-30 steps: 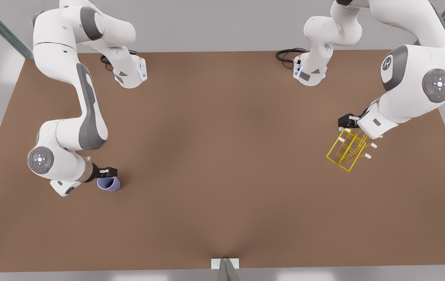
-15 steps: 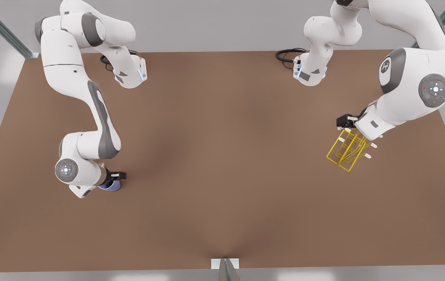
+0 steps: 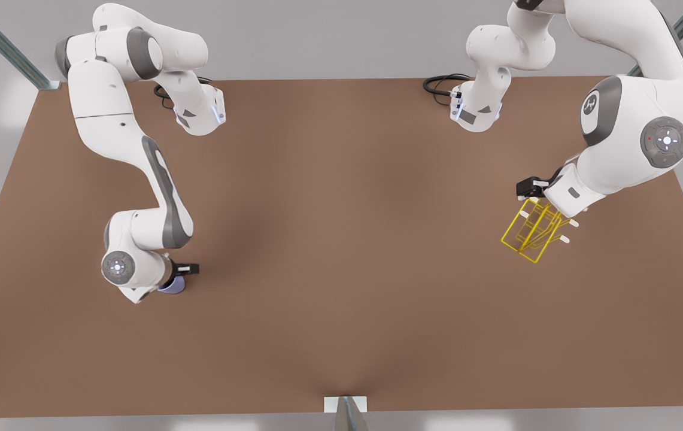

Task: Place the cup on the cup holder

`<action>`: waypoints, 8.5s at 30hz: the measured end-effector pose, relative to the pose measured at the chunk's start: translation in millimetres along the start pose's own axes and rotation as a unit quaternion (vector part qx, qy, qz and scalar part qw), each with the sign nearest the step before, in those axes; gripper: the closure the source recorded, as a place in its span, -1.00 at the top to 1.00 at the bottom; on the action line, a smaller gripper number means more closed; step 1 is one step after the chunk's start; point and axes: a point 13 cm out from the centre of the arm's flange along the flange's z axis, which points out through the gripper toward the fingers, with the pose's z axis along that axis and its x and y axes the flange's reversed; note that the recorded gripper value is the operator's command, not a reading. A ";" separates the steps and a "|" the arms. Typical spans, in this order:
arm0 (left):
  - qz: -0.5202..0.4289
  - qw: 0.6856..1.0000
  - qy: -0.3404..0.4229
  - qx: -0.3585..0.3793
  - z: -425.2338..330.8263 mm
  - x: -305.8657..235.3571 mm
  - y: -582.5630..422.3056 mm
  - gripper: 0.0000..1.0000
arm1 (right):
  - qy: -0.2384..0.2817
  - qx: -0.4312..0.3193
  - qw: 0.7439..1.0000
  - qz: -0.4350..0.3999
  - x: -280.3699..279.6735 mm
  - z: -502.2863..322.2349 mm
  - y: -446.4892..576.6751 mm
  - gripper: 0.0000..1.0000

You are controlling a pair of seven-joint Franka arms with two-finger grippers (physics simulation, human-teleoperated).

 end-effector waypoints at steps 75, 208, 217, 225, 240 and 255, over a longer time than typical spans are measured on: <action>-0.026 0.999 0.028 -0.018 39.3 -16.8 5.6 1.00 | -0.199 -0.464 0.863 -0.027 -15.6 -20.5 651.7 1.00; -0.549 0.469 -0.542 -0.431 226.6 36.8 100.7 0.29 | -0.088 0.004 0.996 0.023 66.4 -297.9 -27.7 1.00; -0.574 0.444 -0.583 -0.365 235.1 18.4 95.2 1.00 | -0.090 -0.004 0.996 0.027 66.6 -299.2 -29.7 1.00; -0.587 0.420 -0.606 -0.335 236.4 13.4 98.1 1.00 | -0.089 -0.008 0.996 0.028 66.9 -299.0 -30.5 1.00; -0.818 0.426 -0.384 -0.052 13.8 -32.2 -23.1 1.00 | -0.095 -0.008 0.995 0.030 63.4 -299.4 -24.1 1.00; -0.432 0.902 -0.021 -0.016 10.1 -14.0 -97.6 1.00 | -0.132 -0.005 0.990 0.041 56.2 -310.6 -32.0 1.00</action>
